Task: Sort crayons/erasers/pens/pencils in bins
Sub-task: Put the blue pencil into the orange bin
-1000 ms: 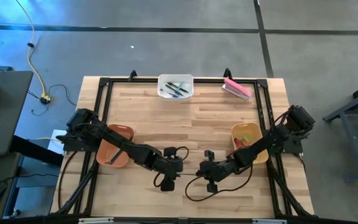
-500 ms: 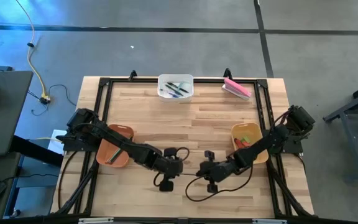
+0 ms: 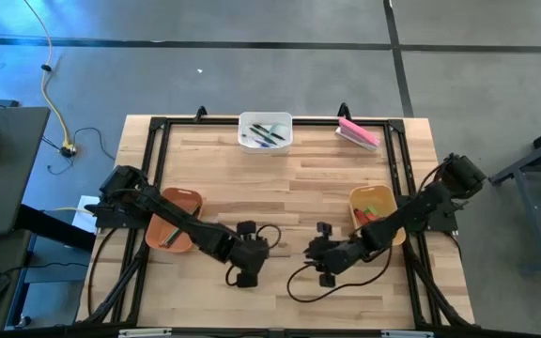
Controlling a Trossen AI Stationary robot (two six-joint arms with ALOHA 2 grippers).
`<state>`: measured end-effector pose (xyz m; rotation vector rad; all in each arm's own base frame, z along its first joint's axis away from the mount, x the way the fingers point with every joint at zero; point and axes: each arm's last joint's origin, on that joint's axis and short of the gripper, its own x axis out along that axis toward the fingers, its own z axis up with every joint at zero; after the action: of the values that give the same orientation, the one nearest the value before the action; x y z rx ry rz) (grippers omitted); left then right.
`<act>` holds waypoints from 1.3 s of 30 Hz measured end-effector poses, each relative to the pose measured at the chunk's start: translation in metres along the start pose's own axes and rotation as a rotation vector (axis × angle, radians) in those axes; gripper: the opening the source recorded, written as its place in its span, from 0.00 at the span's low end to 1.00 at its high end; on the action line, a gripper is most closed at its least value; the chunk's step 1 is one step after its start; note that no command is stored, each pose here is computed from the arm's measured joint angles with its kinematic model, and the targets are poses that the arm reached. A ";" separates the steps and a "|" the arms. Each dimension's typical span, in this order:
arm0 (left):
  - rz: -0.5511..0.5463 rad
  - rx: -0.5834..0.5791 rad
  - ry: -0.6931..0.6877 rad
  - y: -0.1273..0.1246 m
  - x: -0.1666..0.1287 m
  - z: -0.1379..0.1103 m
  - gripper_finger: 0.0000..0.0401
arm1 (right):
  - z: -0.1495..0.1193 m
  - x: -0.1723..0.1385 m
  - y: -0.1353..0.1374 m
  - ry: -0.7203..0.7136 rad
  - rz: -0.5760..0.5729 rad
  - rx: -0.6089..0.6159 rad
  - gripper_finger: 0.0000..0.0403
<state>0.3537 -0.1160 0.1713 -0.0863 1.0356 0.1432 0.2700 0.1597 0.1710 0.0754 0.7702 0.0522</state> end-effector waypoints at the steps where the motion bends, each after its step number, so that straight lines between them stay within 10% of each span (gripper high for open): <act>1: 0.020 -0.002 0.007 -0.002 -0.001 -0.003 0.01 | 0.001 -0.006 0.000 -0.002 -0.013 -0.011 0.34; 6: 0.115 -0.055 0.049 -0.007 -0.014 -0.018 0.01 | -0.003 -0.030 -0.004 -0.010 -0.089 -0.078 0.34; 15: 0.180 -0.377 -0.056 0.013 -0.067 -0.075 0.00 | -0.024 -0.032 -0.020 -0.112 -0.083 -0.079 0.02; 24: 0.352 -0.675 -0.172 0.035 -0.110 -0.144 0.00 | -0.019 -0.029 -0.025 -0.159 -0.086 -0.073 0.03; 39: 0.591 -0.794 -0.096 0.025 -0.137 -0.205 0.00 | -0.011 -0.026 -0.035 -0.189 -0.111 -0.068 0.00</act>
<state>0.1067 -0.1307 0.1849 -0.4866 0.8311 1.0843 0.2440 0.1238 0.1783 -0.0271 0.5819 -0.0334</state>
